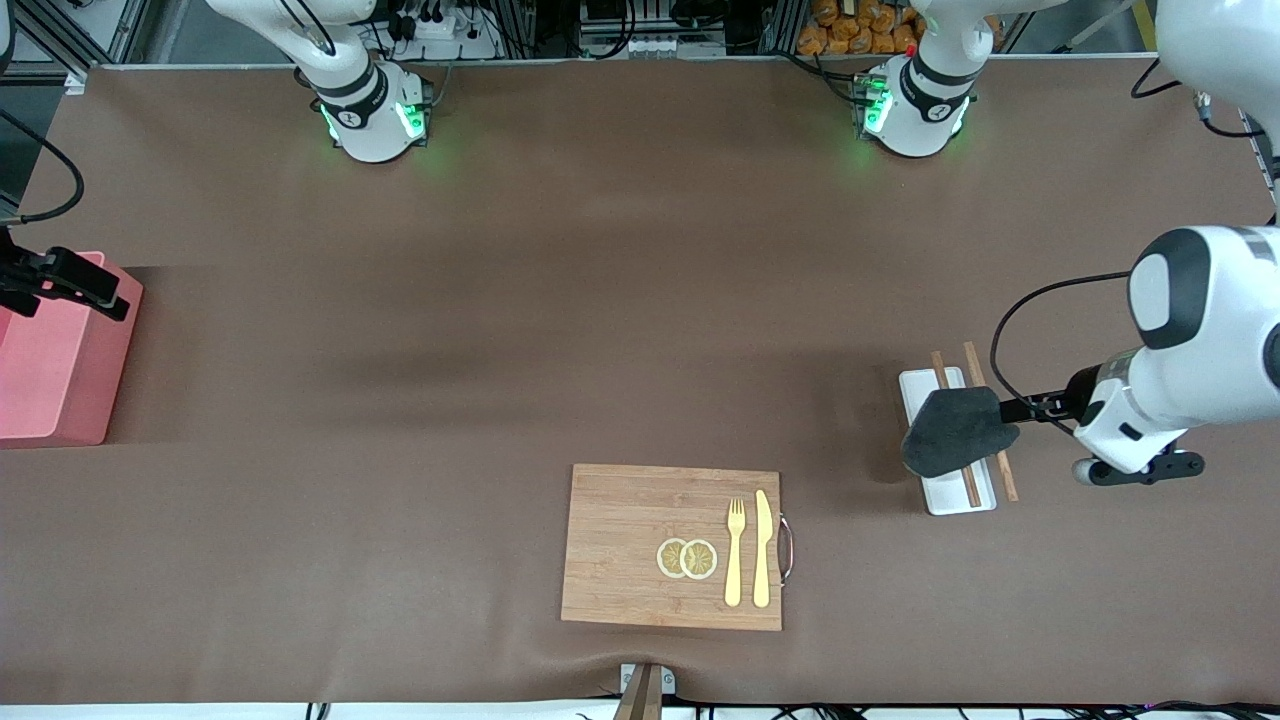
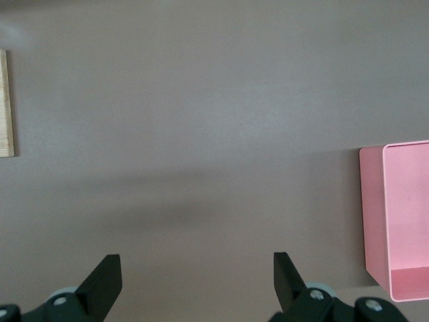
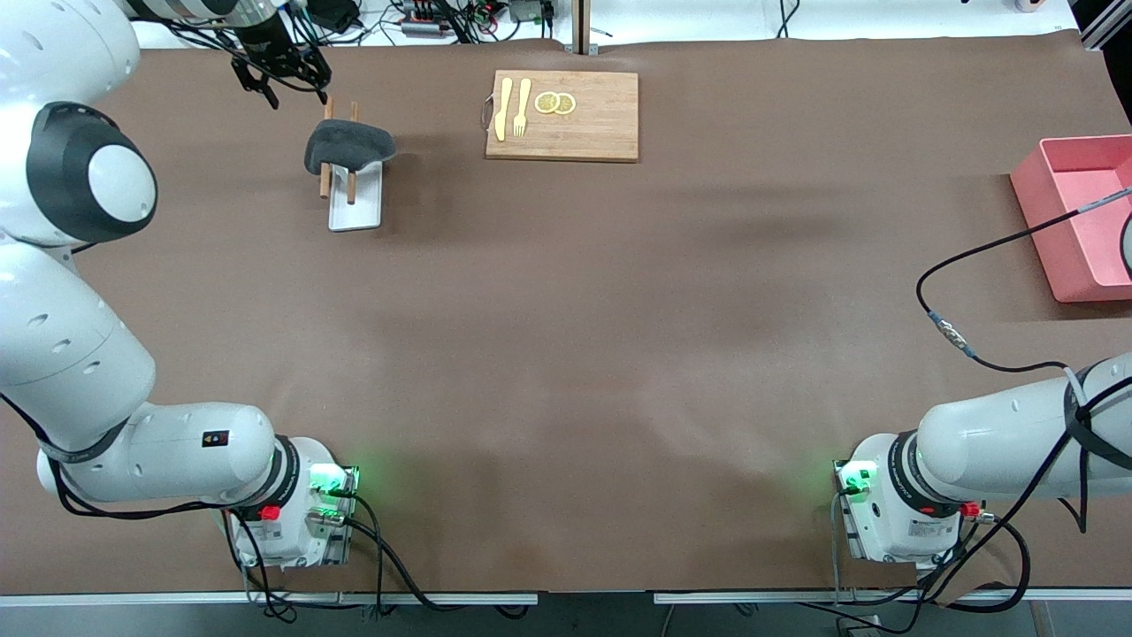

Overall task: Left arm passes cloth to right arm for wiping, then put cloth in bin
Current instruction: 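Lower the left gripper onto the grey cloth and close on it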

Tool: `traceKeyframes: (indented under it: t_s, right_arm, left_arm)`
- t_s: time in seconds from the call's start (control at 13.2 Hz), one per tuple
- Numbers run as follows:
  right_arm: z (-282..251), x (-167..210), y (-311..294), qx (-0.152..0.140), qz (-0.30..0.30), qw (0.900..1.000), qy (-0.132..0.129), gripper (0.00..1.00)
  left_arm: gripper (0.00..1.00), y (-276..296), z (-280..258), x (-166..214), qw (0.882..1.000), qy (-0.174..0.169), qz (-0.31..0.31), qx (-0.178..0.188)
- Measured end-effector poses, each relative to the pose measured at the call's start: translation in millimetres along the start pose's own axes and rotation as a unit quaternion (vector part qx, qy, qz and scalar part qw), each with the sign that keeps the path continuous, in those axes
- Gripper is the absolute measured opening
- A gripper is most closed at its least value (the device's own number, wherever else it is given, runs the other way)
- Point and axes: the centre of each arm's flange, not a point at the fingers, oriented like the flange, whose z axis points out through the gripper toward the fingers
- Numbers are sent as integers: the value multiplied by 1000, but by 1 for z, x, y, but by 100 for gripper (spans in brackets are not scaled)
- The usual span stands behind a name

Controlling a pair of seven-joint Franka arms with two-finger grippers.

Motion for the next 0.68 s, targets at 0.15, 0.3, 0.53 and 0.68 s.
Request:
traceKeyframes:
  t_s: [0.15, 0.3, 0.53, 0.68]
  right_arm:
    - [0, 0, 0, 0, 0, 1000, 0, 100]
    - [0, 0, 0, 0, 0, 1000, 0, 100]
    - [0, 0, 0, 0, 0, 1000, 0, 100]
    - [0, 0, 0, 0, 0, 1000, 0, 100]
  left_arm:
    - [88, 0, 20, 4, 1000, -13, 0, 0]
    - [81, 0, 36, 8, 1000, -24, -1, 1]
    - [73, -1, 50, 10, 999, -34, -2, 1]
    - [66, -1, 54, 11, 999, -37, -2, 1]
